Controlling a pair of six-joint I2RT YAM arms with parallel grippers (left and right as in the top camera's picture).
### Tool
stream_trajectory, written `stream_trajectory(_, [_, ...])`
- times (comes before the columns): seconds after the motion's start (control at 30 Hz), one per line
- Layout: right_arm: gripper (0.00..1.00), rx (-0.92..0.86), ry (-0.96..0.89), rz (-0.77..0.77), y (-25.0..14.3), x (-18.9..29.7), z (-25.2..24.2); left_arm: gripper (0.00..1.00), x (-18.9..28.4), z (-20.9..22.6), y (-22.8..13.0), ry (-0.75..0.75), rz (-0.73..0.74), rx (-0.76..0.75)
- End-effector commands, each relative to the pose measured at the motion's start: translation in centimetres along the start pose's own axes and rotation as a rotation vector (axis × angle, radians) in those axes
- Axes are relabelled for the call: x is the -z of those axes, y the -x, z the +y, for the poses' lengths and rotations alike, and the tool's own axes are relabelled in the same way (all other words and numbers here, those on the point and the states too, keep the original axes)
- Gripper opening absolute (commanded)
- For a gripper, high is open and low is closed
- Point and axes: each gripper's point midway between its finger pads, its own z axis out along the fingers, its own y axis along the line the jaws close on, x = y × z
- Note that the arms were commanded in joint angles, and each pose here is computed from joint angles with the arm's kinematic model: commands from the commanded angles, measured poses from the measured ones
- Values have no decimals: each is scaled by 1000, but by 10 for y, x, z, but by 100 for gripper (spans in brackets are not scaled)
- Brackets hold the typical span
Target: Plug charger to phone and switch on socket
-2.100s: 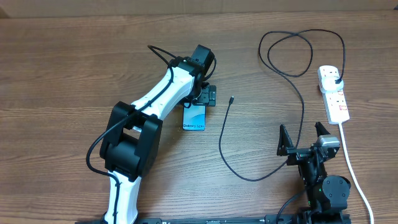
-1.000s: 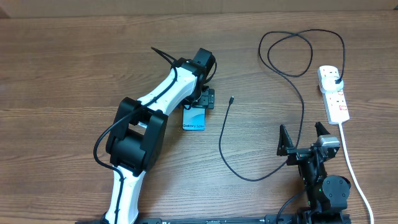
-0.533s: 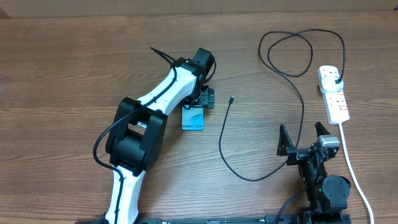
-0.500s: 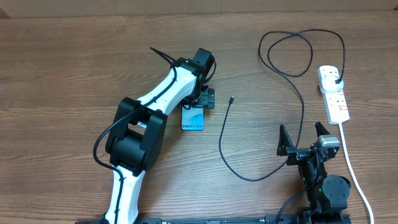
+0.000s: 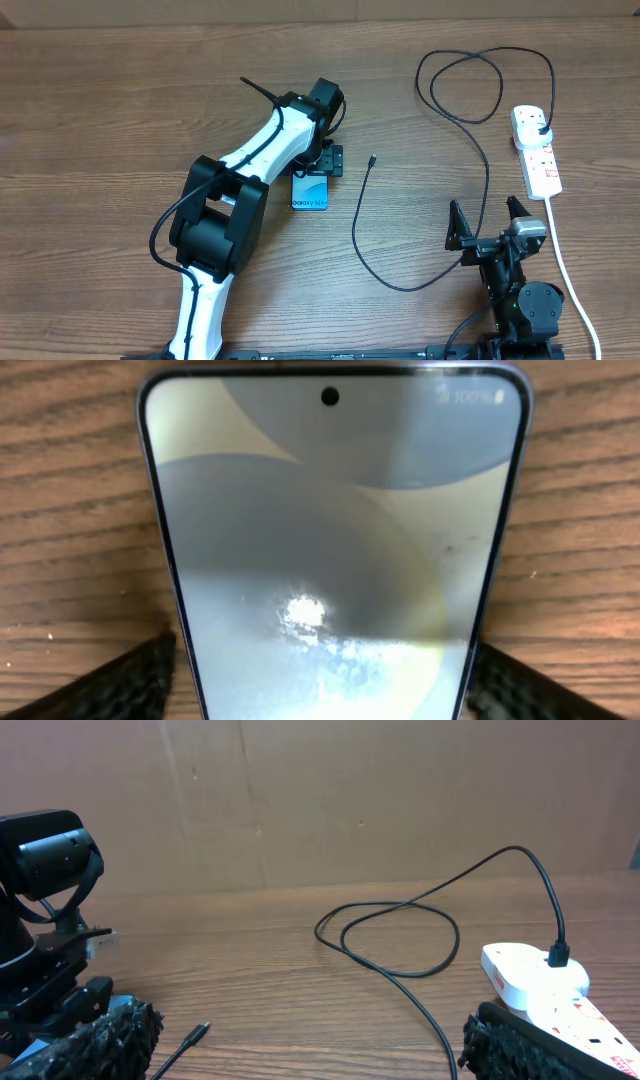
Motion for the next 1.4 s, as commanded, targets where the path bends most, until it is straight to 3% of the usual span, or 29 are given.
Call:
stream_trajectory(0.0, [100,5,-7,-6,-1,0,-1,90,-39,5,-26,15,130,15])
stream_trajectory(0.4, [100,5,-7,-6,-1,0,-1,84,-39,5,-26,15,131,15])
stream_trajectory(1.37, [100,5,-7,-6,-1,0,-1,86,-39,6,-29,19,141,15])
